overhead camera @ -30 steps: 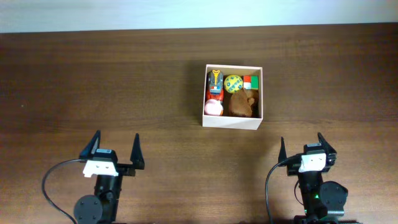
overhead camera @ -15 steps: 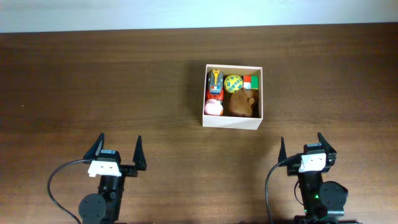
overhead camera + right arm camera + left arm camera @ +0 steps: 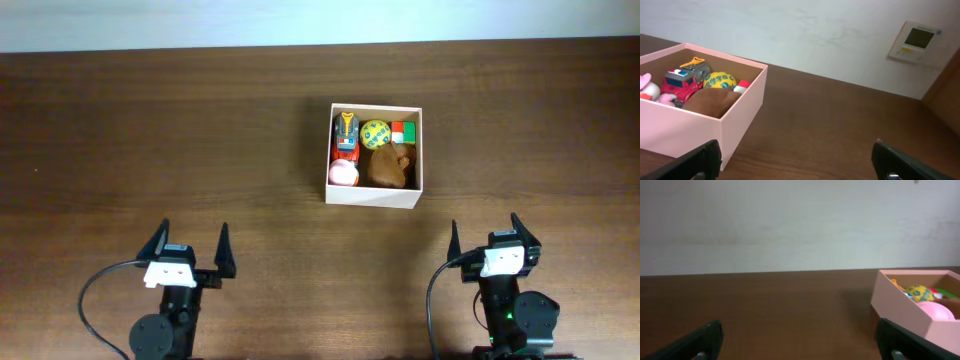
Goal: Pack container
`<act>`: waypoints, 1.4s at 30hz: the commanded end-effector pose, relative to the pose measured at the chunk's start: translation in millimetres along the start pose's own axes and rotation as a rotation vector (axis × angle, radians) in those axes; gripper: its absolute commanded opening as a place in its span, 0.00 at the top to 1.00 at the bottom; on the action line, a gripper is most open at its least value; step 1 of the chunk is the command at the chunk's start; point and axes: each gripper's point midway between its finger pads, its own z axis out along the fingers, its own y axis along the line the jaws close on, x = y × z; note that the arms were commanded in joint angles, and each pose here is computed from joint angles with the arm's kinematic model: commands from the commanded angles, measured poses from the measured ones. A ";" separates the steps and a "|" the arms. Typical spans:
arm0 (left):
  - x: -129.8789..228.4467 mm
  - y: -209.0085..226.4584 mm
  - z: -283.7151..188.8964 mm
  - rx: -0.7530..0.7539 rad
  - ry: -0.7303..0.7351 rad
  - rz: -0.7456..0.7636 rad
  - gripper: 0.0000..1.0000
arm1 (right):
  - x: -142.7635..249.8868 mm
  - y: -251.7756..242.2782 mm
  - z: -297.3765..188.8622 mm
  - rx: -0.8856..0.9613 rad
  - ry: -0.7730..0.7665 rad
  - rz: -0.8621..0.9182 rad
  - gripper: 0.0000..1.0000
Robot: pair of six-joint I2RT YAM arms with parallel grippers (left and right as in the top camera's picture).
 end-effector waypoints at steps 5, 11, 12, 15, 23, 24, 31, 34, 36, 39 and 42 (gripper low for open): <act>9.2 30.6 -3.0 -0.171 0.031 0.043 0.01 | 2.1 0.3 0.2 0.004 -0.001 0.004 0.01; 12.4 38.2 -4.7 -0.216 0.048 0.080 0.01 | 2.0 0.3 0.2 0.004 -0.002 0.004 0.01; 12.3 38.2 -4.7 -0.216 0.048 0.080 0.01 | 2.1 0.3 0.2 0.004 -0.001 0.004 0.01; 12.9 38.3 -4.7 -0.216 0.050 0.080 0.01 | 2.1 0.3 0.2 0.004 -0.001 0.004 0.01; 25.5 38.6 -5.5 -0.215 0.103 0.082 0.01 | 2.0 0.3 0.2 0.004 -0.002 0.004 0.01; 25.7 38.6 -5.5 -0.215 0.104 0.082 0.01 | 2.0 0.3 0.2 0.004 -0.002 0.004 0.01; 25.6 38.6 -5.5 -0.215 0.103 0.082 0.01 | 2.1 0.3 0.2 0.004 -0.001 0.004 0.01; 25.6 38.6 -5.5 -0.215 0.103 0.082 0.01 | 2.1 0.3 0.2 0.004 -0.001 0.004 0.01; 25.6 38.6 -5.5 -0.215 0.103 0.082 0.01 | 2.1 0.3 0.2 0.004 -0.001 0.004 0.01; 25.6 38.6 -5.5 -0.215 0.103 0.082 0.01 | 2.1 0.3 0.2 0.004 -0.001 0.004 0.01; 25.6 38.6 -5.5 -0.215 0.103 0.082 0.01 | 2.0 0.3 0.2 0.004 -0.002 0.004 0.01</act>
